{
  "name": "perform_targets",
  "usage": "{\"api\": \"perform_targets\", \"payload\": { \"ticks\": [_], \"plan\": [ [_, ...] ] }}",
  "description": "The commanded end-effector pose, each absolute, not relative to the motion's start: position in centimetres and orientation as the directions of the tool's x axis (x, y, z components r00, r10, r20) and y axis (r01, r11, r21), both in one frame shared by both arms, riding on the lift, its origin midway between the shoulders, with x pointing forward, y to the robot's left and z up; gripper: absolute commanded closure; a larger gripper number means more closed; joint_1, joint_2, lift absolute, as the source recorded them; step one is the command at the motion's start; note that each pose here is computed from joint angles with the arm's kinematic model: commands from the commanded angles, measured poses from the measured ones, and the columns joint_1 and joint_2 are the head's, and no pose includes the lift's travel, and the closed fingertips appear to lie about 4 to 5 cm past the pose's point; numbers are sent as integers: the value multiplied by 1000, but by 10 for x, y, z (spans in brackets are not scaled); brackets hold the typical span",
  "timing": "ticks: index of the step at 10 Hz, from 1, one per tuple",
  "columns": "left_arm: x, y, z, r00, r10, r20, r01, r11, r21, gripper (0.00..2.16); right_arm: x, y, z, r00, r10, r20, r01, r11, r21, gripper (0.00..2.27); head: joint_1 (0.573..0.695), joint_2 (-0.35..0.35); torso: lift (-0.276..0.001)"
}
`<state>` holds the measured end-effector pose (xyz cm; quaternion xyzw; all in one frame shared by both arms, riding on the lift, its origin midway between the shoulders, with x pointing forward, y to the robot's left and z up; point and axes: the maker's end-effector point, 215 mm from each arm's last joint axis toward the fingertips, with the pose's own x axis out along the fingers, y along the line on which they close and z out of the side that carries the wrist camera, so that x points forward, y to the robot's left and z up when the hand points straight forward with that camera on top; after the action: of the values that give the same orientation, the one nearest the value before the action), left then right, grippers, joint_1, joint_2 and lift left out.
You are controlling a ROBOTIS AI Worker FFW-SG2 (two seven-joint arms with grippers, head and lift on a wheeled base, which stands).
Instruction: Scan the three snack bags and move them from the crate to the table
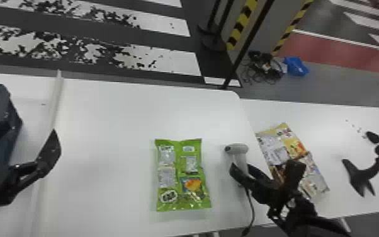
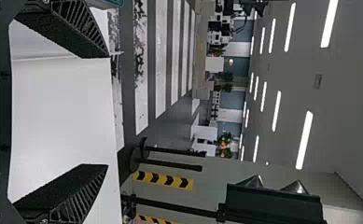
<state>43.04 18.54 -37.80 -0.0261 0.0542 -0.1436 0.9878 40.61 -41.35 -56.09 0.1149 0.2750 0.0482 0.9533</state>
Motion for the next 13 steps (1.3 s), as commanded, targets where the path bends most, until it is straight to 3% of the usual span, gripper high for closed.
{"api": "perform_targets", "payload": {
  "ticks": [1, 5, 8, 10, 13],
  "plan": [
    [431, 185, -376, 953, -287, -96, 282, 957, -66, 26, 406, -407, -566, 830, 181, -528, -52, 967, 250, 1997, 695, -303, -62],
    [433, 185, -369, 953, -292, -86, 288, 956, -57, 26, 397, -398, -566, 814, 196, -547, -44, 960, 278, 2081, 695, -288, -62],
    [434, 186, -364, 953, -292, -79, 289, 956, -53, 26, 381, -360, -521, 802, 217, -556, -57, 955, 291, 2105, 695, -266, -62],
    [433, 182, -365, 950, -300, -83, 296, 954, -56, 26, 363, -319, -503, 765, 261, -588, -26, 926, 377, 2105, 695, -240, -62],
    [434, 180, -361, 949, -303, -80, 300, 952, -55, 26, 366, -259, -457, 784, 342, -517, -113, 899, 423, 2105, 695, -169, -62]
  ]
}}
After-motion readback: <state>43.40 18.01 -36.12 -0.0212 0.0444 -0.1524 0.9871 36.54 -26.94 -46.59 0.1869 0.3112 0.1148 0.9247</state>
